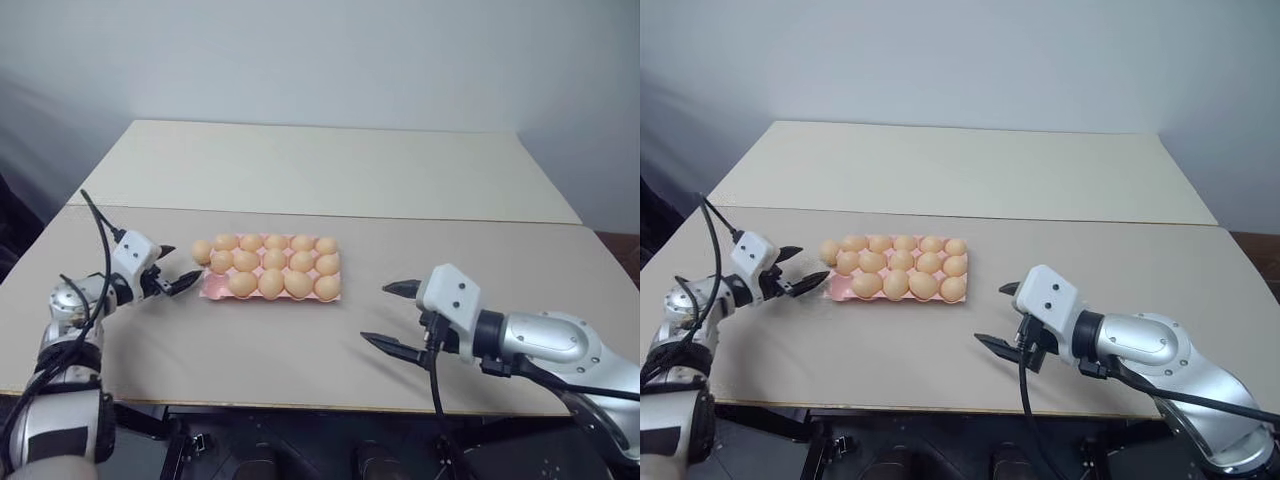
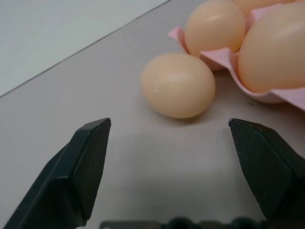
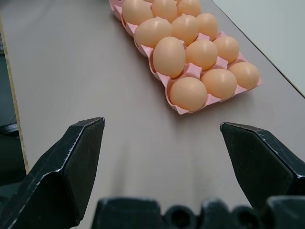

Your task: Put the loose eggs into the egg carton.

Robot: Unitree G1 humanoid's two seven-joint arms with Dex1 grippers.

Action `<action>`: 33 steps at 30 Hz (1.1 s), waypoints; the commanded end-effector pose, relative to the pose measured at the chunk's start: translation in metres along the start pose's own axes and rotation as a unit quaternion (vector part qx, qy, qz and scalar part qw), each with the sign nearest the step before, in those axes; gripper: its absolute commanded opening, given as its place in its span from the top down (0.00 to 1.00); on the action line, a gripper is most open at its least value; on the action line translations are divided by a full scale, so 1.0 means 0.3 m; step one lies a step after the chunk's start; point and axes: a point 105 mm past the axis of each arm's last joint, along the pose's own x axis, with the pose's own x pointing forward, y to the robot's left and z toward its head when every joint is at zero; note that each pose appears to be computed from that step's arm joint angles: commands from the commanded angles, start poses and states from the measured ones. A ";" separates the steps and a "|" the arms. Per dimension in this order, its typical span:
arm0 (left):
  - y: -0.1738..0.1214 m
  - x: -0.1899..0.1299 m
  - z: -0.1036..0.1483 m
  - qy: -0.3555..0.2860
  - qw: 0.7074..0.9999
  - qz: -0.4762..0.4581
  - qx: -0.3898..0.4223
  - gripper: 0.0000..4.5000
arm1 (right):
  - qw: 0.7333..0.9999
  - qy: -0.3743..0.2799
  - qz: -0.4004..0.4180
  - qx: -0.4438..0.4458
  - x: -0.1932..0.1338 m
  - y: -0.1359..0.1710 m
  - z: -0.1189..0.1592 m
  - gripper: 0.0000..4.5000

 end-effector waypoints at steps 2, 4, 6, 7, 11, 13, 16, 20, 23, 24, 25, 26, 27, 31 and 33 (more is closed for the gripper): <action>0.010 0.044 0.039 -0.011 1.000 0.011 0.007 0.04 | 1.000 -0.006 -0.017 -0.019 -0.024 -0.006 0.028 0.00; -0.002 0.066 0.044 -0.011 1.000 0.008 0.003 0.04 | 1.000 0.000 -0.020 -0.017 -0.028 -0.007 0.021 0.00; -0.010 0.081 0.043 -0.009 1.000 0.009 0.006 0.04 | 1.000 0.003 -0.024 -0.018 -0.029 -0.008 0.017 0.00; -0.012 0.090 0.044 -0.008 1.000 0.011 0.006 0.04 | 1.000 0.004 -0.025 -0.018 -0.029 -0.010 0.016 0.00; -0.023 0.123 0.058 -0.010 1.000 0.016 0.003 0.04 | 0.999 0.007 -0.030 -0.017 -0.030 -0.017 0.013 0.00; -0.029 0.137 0.059 -0.005 1.000 0.017 0.006 0.04 | 0.999 0.009 -0.030 -0.018 -0.030 -0.018 0.011 0.00; -0.025 0.147 0.054 0.005 1.000 0.030 0.008 0.04 | 0.999 0.012 -0.032 -0.018 -0.031 -0.018 0.010 0.00; -0.018 0.144 0.048 0.009 0.999 0.036 -0.001 0.08 | 0.999 0.014 -0.035 -0.016 -0.032 -0.015 0.007 0.00; -0.013 0.139 0.053 0.001 0.999 0.037 -0.005 0.25 | 0.999 0.014 -0.037 -0.013 -0.030 -0.014 0.007 0.00; -0.010 0.138 0.054 0.001 0.999 0.041 -0.003 0.32 | 0.999 0.013 -0.037 -0.012 -0.030 -0.013 0.007 0.00; -0.008 0.137 0.055 0.001 0.999 0.042 -0.003 0.37 | 0.999 0.013 -0.037 -0.012 -0.029 -0.013 0.007 0.00; -0.009 0.136 0.055 0.001 0.999 0.040 -0.002 0.45 | 0.999 0.013 -0.037 -0.011 -0.028 -0.013 0.007 0.00; -0.008 0.134 0.054 0.003 0.999 0.040 0.001 0.50 | 0.999 0.013 -0.037 -0.011 -0.027 -0.012 0.007 0.00; 0.018 0.103 0.042 0.017 0.999 0.046 0.018 0.52 | 0.999 0.012 -0.037 -0.010 -0.024 -0.010 0.007 0.00; 0.034 0.077 0.040 0.021 0.998 0.046 0.030 0.52 | 0.999 0.011 -0.037 -0.009 -0.022 -0.008 0.007 0.00</action>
